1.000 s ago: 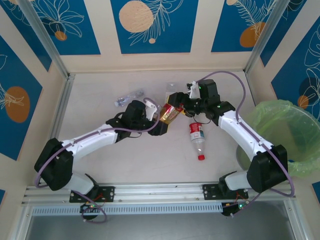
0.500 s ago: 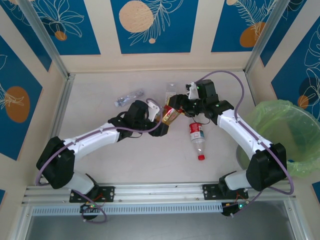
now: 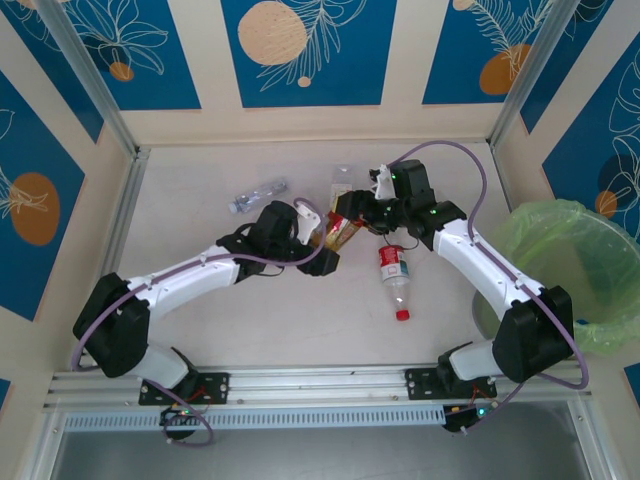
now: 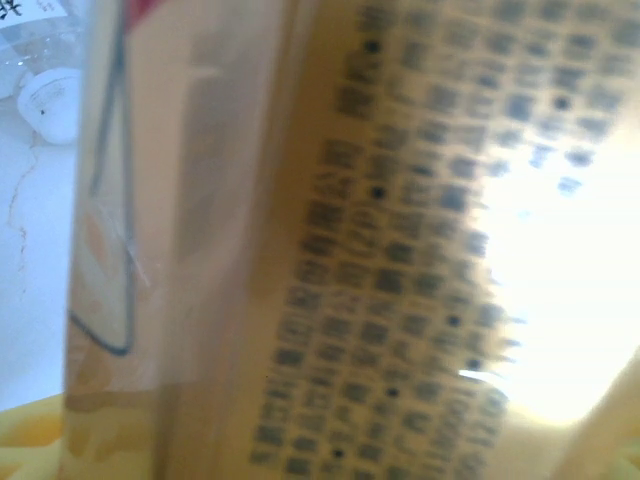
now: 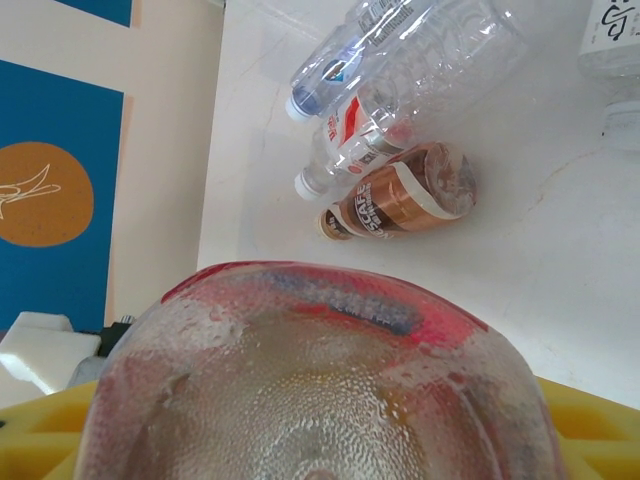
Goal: Put the plastic bottles in the bin
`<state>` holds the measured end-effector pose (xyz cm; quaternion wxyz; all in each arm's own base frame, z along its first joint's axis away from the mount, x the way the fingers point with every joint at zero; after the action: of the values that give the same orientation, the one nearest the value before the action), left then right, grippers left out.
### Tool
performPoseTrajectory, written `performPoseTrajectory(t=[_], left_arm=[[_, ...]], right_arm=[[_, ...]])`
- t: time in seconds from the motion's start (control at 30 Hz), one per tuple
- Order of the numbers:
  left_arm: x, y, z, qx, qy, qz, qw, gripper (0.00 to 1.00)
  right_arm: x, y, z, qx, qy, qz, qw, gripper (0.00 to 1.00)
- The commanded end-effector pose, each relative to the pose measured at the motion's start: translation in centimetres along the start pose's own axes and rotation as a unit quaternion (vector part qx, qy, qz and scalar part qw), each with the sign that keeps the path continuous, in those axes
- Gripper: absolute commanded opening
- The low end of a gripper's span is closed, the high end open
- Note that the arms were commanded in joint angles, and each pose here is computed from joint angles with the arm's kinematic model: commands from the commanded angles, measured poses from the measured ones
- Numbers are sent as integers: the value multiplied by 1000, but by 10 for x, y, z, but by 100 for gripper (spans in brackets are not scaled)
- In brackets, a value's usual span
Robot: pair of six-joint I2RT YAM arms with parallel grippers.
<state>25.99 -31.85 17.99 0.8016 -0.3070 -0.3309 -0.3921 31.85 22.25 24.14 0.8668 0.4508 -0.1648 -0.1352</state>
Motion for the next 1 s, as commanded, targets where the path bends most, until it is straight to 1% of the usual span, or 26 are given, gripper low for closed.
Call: performPoseTrajectory(t=[0.0,0.17,0.27,0.3,0.33,0.43,0.5,0.63,0.73,0.83,0.97], left_arm=[[13,-16,11,-28,-30,-25,999,84],[15,-20,21,-30,-44,-39,998,93],[19,-24,29,-35,-64,-54,996,94],[22,-25,32,-35,-73,-59,995,96],[25,-25,34,-34,-81,-62,994,99],[32,-22,39,-18,-100,-61,993,100],[36,-16,41,2,-113,-55,992,100],[40,4,49,65,-140,-25,988,100],[39,27,56,138,-132,12,982,100],[36,44,60,190,-138,40,971,100],[29,61,58,229,-134,66,962,100]], right_arm=[[6,19,12,19,-24,29,999,53],[9,19,16,19,-35,34,999,52],[12,16,18,11,-42,34,998,51],[13,16,20,9,-45,35,998,51],[14,15,21,7,-47,35,998,51],[17,13,26,1,-57,36,998,51],[18,13,32,-2,-67,40,997,50],[23,9,46,-14,-89,44,995,50],[26,5,58,-28,-109,49,992,50],[31,3,72,-41,-133,57,989,50],[36,5,94,-55,-166,75,982,50]])
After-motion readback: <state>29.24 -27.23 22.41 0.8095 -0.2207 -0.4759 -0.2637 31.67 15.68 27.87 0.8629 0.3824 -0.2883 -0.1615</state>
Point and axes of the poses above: each hand's point on the last joint's axis, 136 mm out from that joint toward the fingers, its own z axis back along the fingers, its own y axis along the line the jaws close on, x = y × z, the point moved 2 cm from there along z, back along the fingers, and after that the axes turned 14 degrees about -z, right-handed, at the moved point
